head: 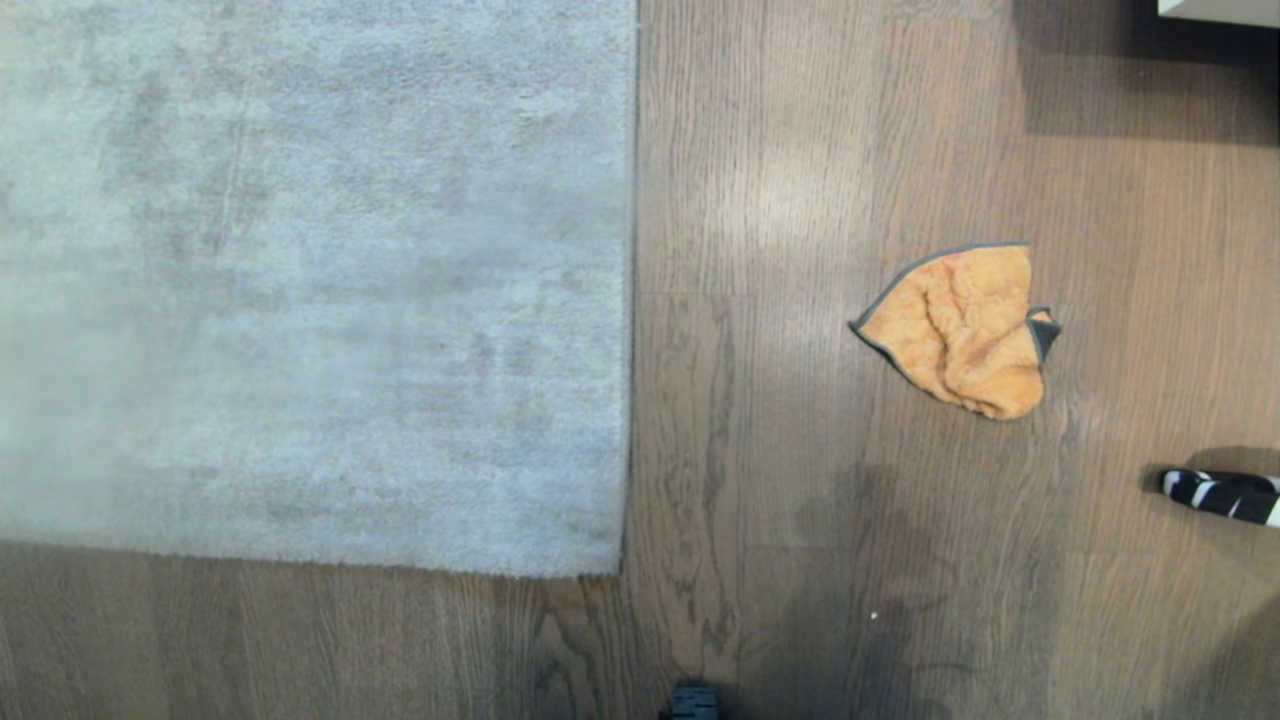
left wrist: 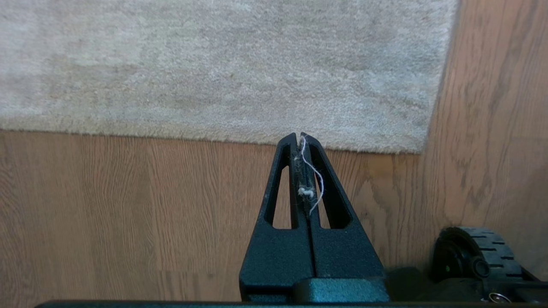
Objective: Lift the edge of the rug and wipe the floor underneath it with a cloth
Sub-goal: Pick up the rag
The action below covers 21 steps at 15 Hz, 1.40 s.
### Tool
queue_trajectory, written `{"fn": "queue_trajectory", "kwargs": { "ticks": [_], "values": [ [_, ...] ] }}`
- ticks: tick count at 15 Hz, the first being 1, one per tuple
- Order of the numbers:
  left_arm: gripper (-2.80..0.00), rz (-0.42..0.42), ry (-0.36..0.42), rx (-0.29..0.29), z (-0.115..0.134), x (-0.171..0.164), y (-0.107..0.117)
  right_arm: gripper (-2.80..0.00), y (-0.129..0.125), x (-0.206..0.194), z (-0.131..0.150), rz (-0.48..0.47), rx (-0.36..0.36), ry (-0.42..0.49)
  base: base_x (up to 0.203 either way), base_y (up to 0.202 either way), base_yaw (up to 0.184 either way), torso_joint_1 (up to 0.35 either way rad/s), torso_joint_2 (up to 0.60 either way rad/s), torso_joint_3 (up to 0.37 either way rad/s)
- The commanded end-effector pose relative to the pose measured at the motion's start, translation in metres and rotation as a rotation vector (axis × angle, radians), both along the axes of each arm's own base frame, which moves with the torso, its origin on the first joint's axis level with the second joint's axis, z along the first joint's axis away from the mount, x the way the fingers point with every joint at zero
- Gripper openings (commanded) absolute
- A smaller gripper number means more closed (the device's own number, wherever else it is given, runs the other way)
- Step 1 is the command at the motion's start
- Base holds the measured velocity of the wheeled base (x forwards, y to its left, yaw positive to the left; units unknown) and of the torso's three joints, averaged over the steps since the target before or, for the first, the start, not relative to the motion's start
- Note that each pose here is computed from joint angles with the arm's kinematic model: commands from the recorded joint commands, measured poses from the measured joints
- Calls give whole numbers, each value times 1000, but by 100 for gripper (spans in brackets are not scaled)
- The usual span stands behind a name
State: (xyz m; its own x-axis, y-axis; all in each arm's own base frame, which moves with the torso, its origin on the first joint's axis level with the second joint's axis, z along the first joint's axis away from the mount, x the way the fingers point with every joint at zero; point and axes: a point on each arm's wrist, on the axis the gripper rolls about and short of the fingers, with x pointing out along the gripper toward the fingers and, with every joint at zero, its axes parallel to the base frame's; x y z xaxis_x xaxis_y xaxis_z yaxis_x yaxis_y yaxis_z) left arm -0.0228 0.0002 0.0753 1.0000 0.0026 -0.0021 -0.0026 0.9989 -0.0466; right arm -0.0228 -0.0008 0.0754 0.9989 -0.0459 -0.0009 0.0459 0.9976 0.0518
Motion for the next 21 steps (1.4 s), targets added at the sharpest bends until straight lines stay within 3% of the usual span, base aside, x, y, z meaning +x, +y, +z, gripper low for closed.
{"fn": "queue_trajectory", "kwargs": {
  "ticks": [1,10,21],
  "values": [
    [-280,1,1,-1,0,0,0,-280,0,0,0,0,0,1,0,0,0,-2,-2,-194],
    [-280,1,1,-1,0,0,0,-280,0,0,0,0,0,1,0,0,0,3,3,-191],
    [-280,1,-1,-1,0,0,0,-280,0,0,0,0,0,1,0,0,0,1,0,-13]
  ]
}}
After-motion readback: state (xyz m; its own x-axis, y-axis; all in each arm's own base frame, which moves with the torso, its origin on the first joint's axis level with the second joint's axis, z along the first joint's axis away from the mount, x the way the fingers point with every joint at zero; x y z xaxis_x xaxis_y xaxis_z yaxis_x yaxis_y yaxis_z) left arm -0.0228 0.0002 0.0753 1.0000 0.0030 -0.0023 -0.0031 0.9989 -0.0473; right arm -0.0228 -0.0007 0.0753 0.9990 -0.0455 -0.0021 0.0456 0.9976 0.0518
